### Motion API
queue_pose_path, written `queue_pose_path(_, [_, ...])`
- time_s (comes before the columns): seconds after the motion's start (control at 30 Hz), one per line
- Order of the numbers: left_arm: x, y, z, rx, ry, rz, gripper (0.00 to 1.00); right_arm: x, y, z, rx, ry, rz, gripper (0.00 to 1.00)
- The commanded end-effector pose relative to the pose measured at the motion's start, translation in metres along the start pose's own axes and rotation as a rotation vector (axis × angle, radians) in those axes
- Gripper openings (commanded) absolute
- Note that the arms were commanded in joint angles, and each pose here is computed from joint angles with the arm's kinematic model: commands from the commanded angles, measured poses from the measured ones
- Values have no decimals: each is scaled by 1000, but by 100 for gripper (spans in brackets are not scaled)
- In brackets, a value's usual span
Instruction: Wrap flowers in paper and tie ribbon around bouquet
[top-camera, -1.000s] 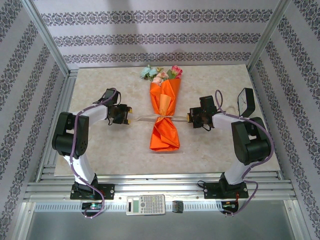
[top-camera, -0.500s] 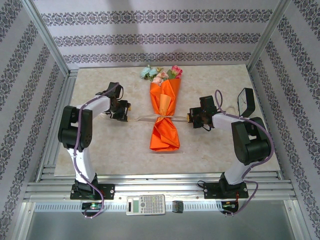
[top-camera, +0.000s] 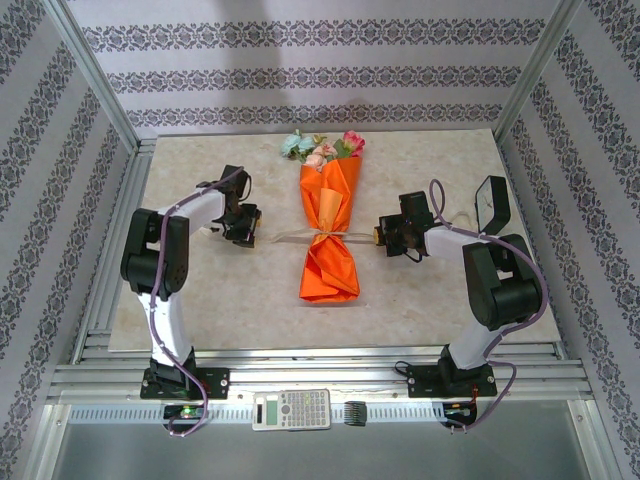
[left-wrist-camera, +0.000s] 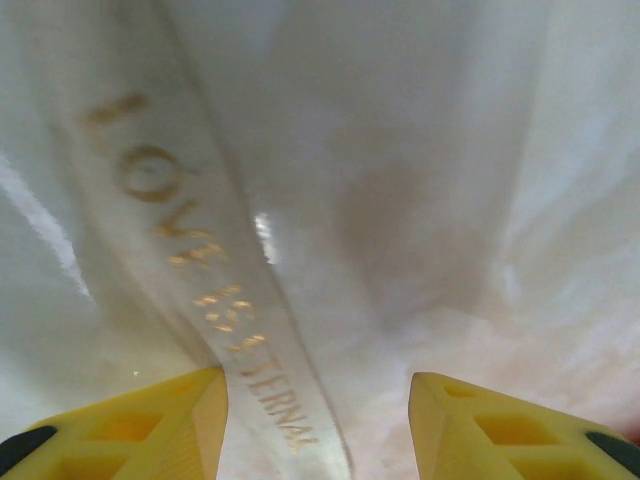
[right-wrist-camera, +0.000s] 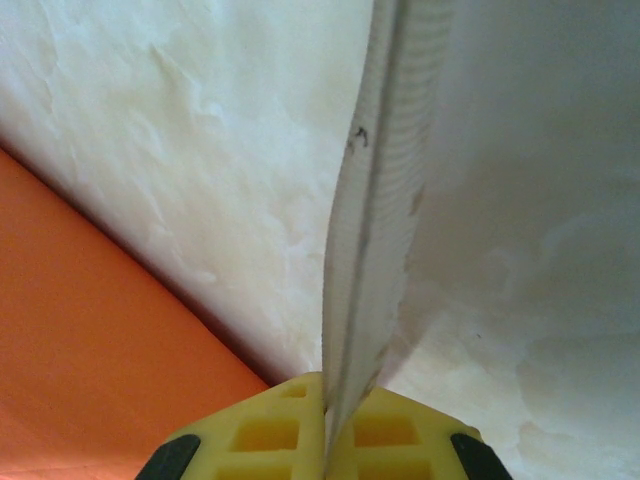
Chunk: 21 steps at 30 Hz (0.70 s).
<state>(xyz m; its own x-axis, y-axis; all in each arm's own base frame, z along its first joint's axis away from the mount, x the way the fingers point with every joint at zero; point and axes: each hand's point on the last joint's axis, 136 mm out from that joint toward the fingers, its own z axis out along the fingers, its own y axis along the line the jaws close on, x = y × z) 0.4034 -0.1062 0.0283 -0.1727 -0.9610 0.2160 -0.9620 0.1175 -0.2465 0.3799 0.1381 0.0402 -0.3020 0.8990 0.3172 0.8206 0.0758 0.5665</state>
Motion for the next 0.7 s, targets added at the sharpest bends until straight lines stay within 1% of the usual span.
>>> queue_pose_path(0.0, [-4, 25, -28, -70, -75, -82, 51, 0, 9, -4, -17, -18, -20, 0])
queue_pose_path(0.1, [0, 29, -28, -87, -56, -92, 52, 0, 7, -4, -11, -17, -19, 0])
queue_pose_path(0.23, [4, 39, -12, -116, -26, -145, 55, 0, 7, -3, -11, -14, -17, 0])
queue_pose_path(0.5, [10, 20, 10, -104, 17, -164, 55, 1, 7, -4, -11, -13, -23, 0])
queue_pose_path(0.57, [11, 19, 15, -102, 21, -165, 50, 1, 6, -3, -10, -13, -24, 0])
queue_pose_path(0.6, [11, 19, 18, -98, 20, -170, 45, 2, 6, -3, -10, -12, -25, 0])
queue_pose_path(0.67, [15, 17, 25, -78, 35, -175, 30, 2, 6, -3, -12, -11, -26, 0])
